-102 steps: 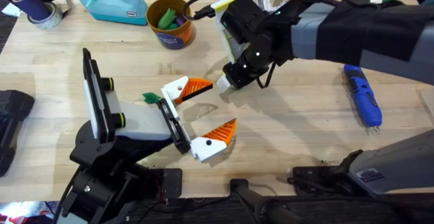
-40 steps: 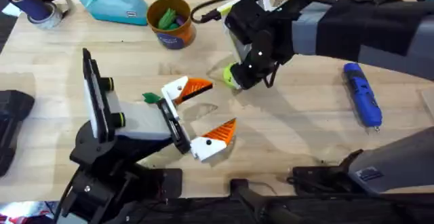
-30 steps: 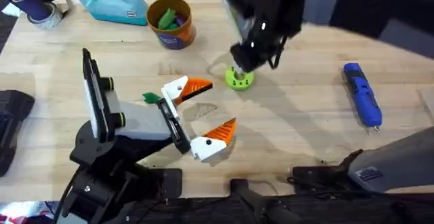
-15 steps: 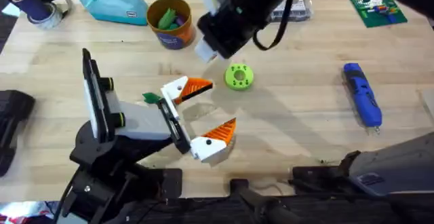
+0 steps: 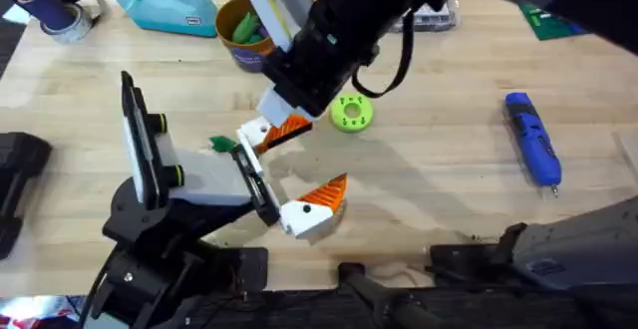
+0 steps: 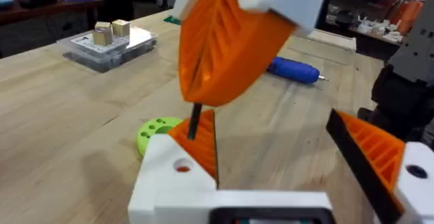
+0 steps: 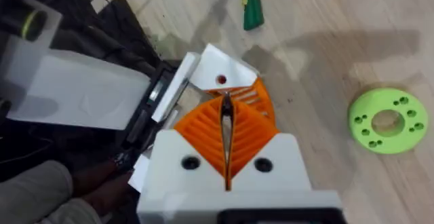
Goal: Pick up the gripper from the table and insert it into the empty holder that is missing its gripper. Then pick up a screw, insert it into the mounting hole, and use the screwdriver to tighten it. Finally, clean up the table by picking up the vegetable and placing it into the bucket.
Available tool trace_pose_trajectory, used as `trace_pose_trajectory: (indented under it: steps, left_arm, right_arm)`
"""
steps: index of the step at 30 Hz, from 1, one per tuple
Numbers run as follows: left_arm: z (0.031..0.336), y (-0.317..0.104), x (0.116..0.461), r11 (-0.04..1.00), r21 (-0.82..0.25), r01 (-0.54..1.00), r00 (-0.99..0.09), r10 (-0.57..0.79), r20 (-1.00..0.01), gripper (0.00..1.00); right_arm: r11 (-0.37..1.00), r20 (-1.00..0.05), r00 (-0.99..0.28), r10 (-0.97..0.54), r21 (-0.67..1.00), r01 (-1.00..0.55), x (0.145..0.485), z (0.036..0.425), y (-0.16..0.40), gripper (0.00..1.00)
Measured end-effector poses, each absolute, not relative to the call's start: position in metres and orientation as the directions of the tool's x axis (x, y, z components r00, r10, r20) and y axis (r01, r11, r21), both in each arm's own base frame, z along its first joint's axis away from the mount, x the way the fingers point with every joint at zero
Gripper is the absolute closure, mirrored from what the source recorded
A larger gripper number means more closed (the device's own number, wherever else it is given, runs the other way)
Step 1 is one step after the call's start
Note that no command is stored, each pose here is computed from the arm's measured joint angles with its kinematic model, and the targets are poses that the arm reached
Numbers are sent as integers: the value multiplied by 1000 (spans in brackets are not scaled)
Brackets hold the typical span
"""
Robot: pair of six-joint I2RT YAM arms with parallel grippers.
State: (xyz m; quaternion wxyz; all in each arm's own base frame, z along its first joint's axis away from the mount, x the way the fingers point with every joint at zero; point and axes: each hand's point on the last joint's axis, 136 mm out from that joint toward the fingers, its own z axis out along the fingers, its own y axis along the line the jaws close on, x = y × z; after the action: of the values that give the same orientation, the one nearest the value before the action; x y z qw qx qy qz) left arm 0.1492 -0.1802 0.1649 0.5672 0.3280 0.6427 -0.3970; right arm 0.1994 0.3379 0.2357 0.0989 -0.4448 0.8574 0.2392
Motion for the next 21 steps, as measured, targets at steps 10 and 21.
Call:
trace_pose_trajectory:
  steps: [10,21]
  left_arm:
    - [165,-180,149,469,-138,872,-141,-29,-990,10]
    - [165,-180,149,469,-138,872,-142,-29,-990,10]
  right_arm:
    - [450,-430,-551,-715,320,-833,196,241,353,995]
    - [462,-388,-558,-733,317,-828,194,230,352,995]
